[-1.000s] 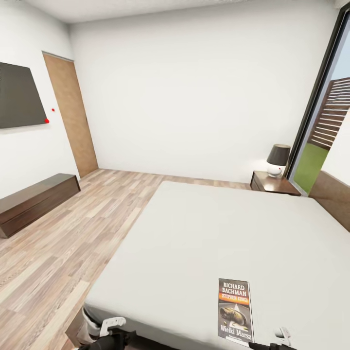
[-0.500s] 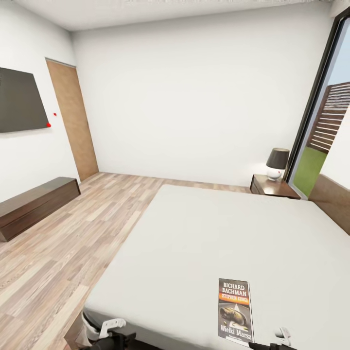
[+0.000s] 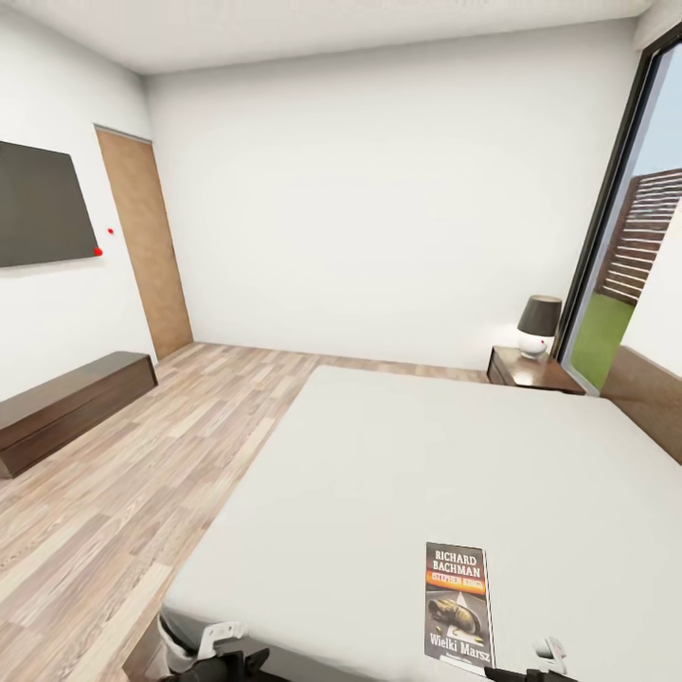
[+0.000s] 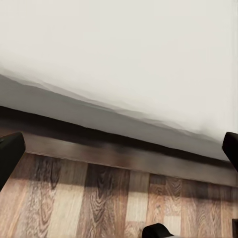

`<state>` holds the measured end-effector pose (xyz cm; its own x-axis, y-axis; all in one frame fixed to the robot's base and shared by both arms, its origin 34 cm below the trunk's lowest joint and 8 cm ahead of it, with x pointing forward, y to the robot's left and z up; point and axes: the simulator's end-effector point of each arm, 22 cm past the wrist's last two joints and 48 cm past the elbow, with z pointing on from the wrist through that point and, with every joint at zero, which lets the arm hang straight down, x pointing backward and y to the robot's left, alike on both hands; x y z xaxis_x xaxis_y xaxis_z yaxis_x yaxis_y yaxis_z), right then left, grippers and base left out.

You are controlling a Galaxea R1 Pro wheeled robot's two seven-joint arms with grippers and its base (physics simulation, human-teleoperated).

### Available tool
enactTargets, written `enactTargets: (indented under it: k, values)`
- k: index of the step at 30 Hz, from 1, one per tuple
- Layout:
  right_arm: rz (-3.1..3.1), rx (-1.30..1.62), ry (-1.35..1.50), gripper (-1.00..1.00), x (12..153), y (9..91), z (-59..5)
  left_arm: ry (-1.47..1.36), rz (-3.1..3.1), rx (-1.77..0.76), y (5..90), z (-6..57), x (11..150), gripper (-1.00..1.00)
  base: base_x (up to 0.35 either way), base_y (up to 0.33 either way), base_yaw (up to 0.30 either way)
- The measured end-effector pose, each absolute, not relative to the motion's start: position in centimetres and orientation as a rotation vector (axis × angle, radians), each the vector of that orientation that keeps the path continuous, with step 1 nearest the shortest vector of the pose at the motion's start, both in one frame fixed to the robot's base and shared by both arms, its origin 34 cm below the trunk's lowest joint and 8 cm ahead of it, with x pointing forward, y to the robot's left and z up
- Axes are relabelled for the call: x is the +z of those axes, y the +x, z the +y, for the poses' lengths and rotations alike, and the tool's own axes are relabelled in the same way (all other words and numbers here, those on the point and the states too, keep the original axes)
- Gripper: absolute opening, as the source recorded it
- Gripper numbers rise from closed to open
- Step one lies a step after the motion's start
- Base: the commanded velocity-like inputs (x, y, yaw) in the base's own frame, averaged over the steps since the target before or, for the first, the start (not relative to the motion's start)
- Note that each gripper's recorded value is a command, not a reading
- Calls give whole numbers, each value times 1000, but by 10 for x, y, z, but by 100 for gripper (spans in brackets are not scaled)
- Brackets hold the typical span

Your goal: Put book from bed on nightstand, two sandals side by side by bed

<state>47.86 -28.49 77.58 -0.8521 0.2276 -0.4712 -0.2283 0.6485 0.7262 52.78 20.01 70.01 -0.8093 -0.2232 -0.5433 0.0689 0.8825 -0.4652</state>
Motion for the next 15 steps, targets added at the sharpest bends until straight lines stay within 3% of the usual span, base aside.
enactTargets:
  k: [15]
  values:
    - [2311, 1122, -15, -100, 784, 483, -285, -102, 2413, -632, 534, 198, 710, 100, 0, 0, 0]
